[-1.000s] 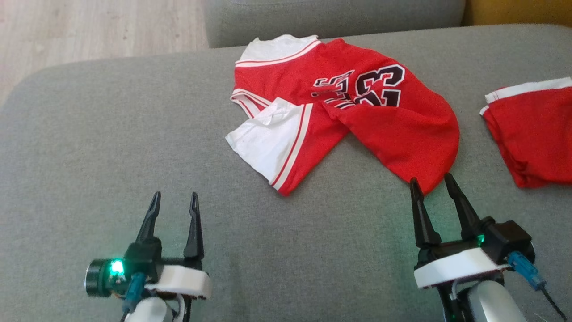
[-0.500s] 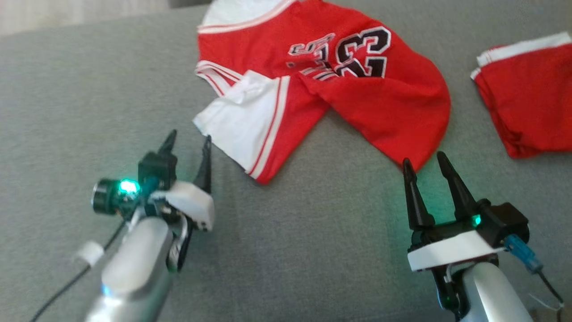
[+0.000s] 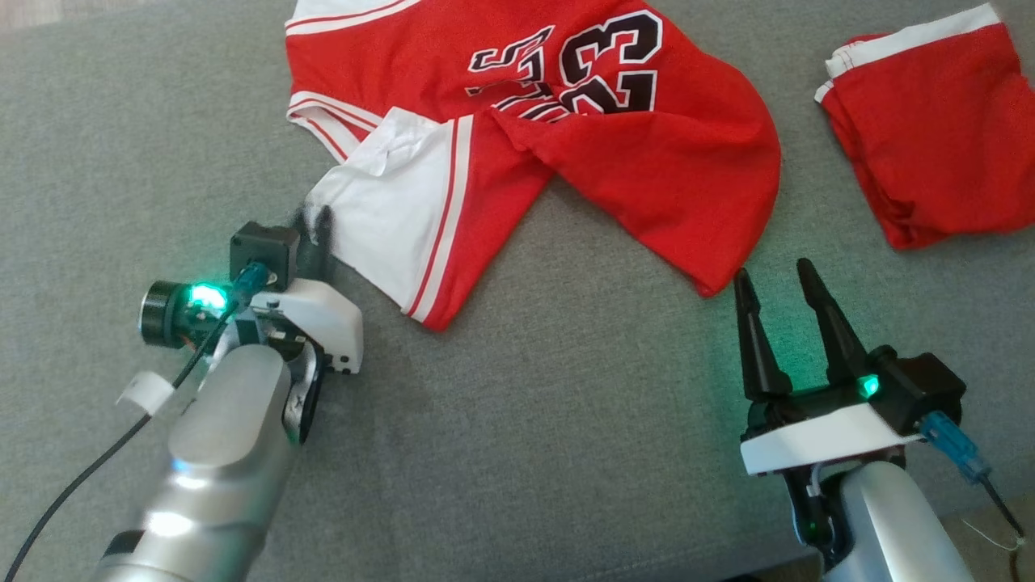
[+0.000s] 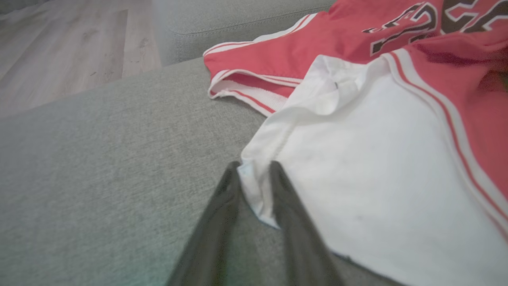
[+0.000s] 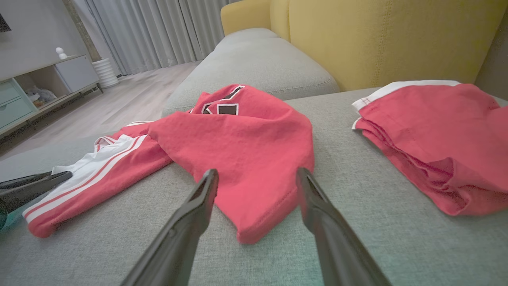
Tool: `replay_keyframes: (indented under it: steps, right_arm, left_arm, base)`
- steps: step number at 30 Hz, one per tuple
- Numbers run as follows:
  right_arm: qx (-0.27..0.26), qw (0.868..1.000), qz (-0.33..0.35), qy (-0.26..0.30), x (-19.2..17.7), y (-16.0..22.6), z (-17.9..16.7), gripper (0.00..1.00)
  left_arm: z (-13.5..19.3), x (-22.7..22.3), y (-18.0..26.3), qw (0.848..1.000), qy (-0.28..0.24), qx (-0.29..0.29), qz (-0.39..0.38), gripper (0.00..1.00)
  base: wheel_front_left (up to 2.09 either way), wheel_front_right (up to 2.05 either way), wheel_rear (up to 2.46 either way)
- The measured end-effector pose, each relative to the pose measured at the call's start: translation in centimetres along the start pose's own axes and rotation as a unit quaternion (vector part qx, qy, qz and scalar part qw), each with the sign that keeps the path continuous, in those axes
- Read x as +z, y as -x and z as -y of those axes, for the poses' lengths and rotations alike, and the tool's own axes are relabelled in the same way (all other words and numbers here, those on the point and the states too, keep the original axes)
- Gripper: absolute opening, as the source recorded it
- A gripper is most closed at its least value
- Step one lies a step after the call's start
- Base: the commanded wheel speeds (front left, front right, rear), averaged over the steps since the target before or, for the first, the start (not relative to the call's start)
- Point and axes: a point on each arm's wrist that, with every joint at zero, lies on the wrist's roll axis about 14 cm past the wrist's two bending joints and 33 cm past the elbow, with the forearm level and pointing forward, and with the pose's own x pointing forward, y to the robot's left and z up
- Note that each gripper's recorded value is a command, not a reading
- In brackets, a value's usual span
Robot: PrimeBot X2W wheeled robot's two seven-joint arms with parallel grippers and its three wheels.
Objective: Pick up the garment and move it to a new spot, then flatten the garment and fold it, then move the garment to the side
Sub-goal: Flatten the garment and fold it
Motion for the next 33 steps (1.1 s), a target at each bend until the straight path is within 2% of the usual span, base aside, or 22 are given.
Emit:
replay_keyframes:
  steps: [6, 12, 18, 19, 26, 29, 31, 33]
  right_arm:
    - [0.003, 1.000, 0.003, 0.000, 0.2, 0.0, -0.2, 1.00]
    - [0.005, 1.000, 0.015, -0.001, 1.0, 0.4, -0.3, 1.00]
    - [0.010, 1.000, 0.024, -0.006, 1.6, 0.7, -0.7, 1.00]
    - [0.010, 1.000, 0.024, -0.006, 1.6, 0.7, -0.7, 1.00]
    - [0.030, 0.999, 0.034, -0.008, 2.2, 0.7, -2.1, 1.00]
    - [0.040, 0.999, 0.026, -0.010, 1.6, 1.0, -2.8, 1.00]
    - [0.047, 0.999, 0.020, -0.010, 1.2, 1.2, -3.3, 1.00]
    - [0.053, 0.998, 0.022, -0.010, 1.4, 1.1, -3.7, 1.00]
  left_arm:
    - [-0.1, 0.5, 0.5, 1.000, 0.005, 0.000, 0.016, 0.00]
    - [-0.3, 5.1, 1.6, 0.993, -0.010, -0.009, 0.117, 0.00]
    - [-0.8, 13.7, 4.5, 0.967, -0.056, -0.010, 0.248, 0.00]
    - [-0.8, 13.7, 4.5, 0.967, -0.056, -0.010, 0.248, 0.00]
    - [-1.7, 19.6, 10.1, 0.930, -0.121, -0.022, 0.346, 0.00]
    - [0.1, 20.3, 12.3, 0.915, -0.162, -0.061, 0.365, 0.00]
    - [1.7, 19.1, 13.4, 0.908, -0.200, -0.095, 0.356, 0.00]
    - [2.6, 16.5, 13.8, 0.909, -0.242, -0.118, 0.319, 0.00]
  base:
    - [0.00, 0.00, 0.00]
    - [0.00, 0.00, 0.00]
    - [0.00, 0.00, 0.00]
    - [0.00, 0.00, 0.00]
    - [0.00, 0.00, 0.00]
    - [0.00, 0.00, 0.00]
    - [0.00, 0.00, 0.00]
    - [0.00, 0.00, 0.00]
